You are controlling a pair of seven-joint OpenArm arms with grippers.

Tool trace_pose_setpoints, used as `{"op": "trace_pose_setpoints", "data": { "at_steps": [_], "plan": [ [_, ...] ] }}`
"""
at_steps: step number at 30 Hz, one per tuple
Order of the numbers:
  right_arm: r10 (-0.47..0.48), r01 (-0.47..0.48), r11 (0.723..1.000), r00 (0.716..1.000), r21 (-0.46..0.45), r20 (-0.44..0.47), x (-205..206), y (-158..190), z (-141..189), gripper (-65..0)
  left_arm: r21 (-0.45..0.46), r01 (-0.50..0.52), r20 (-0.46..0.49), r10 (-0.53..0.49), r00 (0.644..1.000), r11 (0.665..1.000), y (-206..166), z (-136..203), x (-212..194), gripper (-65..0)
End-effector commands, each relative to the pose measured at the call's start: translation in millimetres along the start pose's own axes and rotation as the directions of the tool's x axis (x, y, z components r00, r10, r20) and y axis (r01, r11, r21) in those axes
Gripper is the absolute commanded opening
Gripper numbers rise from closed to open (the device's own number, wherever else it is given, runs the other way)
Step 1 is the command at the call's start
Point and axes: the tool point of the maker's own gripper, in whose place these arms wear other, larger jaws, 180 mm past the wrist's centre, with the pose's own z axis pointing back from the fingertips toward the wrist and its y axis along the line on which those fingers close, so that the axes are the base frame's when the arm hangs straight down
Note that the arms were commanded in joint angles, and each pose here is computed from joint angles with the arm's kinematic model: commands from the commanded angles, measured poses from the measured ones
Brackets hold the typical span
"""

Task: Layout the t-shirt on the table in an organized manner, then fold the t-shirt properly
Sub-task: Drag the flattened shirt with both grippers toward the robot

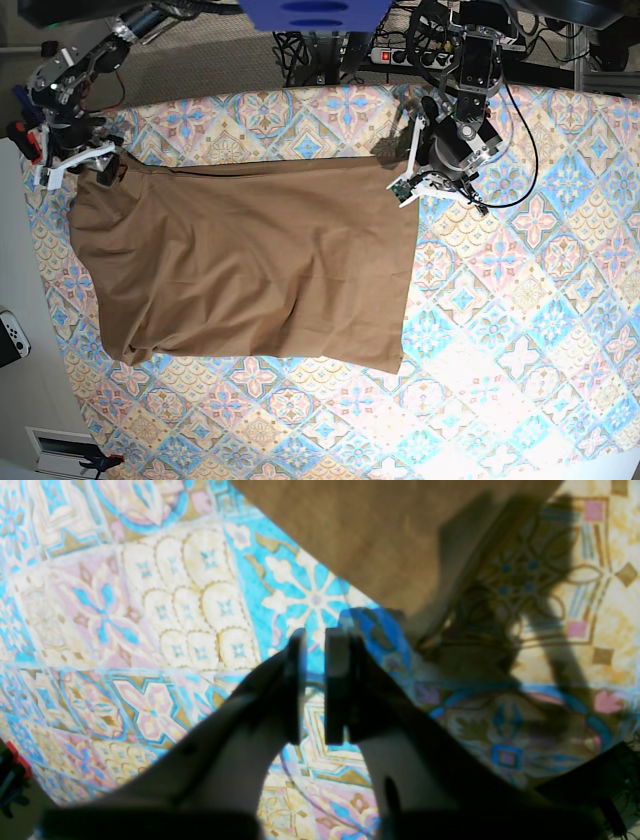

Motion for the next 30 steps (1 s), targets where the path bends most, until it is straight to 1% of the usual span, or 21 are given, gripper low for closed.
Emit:
{"op": "trace_pose_setpoints", "data": {
  "at_steps": [1,4,8,14,16,19,22,26,27,28,29,30],
  "plan": [
    [0.029,-0.028,0.999,0.997,-0.016,0.069,25,-12,4,-25.0,0.026,-0.004,0.015,0.003,1.0,1.0,8,4,4,-57.9],
    [0.029,-0.028,0.999,0.998,-0.021,0.051,23,-21,1,-25.0,0.026,-0.004,0.015,0.003,1.0,1.0,8,4,4,-57.9],
    [0.042,-0.041,0.999,0.995,-0.008,0.087,29,-19,1,-25.0,0.026,-0.004,0.015,0.003,1.0,1.0,8,4,4,-57.9],
    [0.041,-0.04,0.999,0.995,-0.008,0.095,30,-19,1,-25.0,0.026,-0.004,0.015,0.003,1.0,1.0,8,4,4,-57.9],
    [0.029,-0.028,1.0,0.996,-0.003,0.082,25,-19,-2,-25.0,0.026,-0.004,0.015,0.003,1.0,1.0,8,4,4,-57.9],
    [-0.015,0.015,1.0,0.999,0.016,0.037,7,-20,-12,-25.0,0.026,-0.003,0.013,0.003,1.0,1.0,8,4,3,-57.9],
    [-0.038,0.037,0.999,0.998,0.033,0.05,13,-16,-20,-25.0,0.028,-0.003,0.011,0.003,1.0,1.0,8,4,2,-57.9],
    [-0.044,0.042,0.998,0.997,0.04,0.064,19,-13,-22,-25.1,0.028,-0.003,0.011,0.003,1.0,1.0,8,4,2,-57.9],
    [-0.044,0.042,0.998,0.997,0.04,0.064,19,-13,-22,-25.4,0.028,-0.003,0.011,0.003,1.0,1.0,8,4,2,-57.9],
    [-0.043,0.041,0.998,0.997,0.041,0.064,19,-13,-23,-27.1,0.028,-0.003,0.011,0.003,1.0,1.0,8,4,2,-57.9],
    [-0.042,0.04,0.998,0.997,0.041,0.065,19,-13,-22,-30.5,0.028,-0.003,0.011,0.003,1.0,1.0,8,4,2,-57.9],
    [-0.04,0.038,0.998,0.997,0.04,0.067,20,-13,-22,-35.2,0.028,-0.003,0.011,0.003,1.0,1.0,8,4,2,-57.9]
  ]
}}
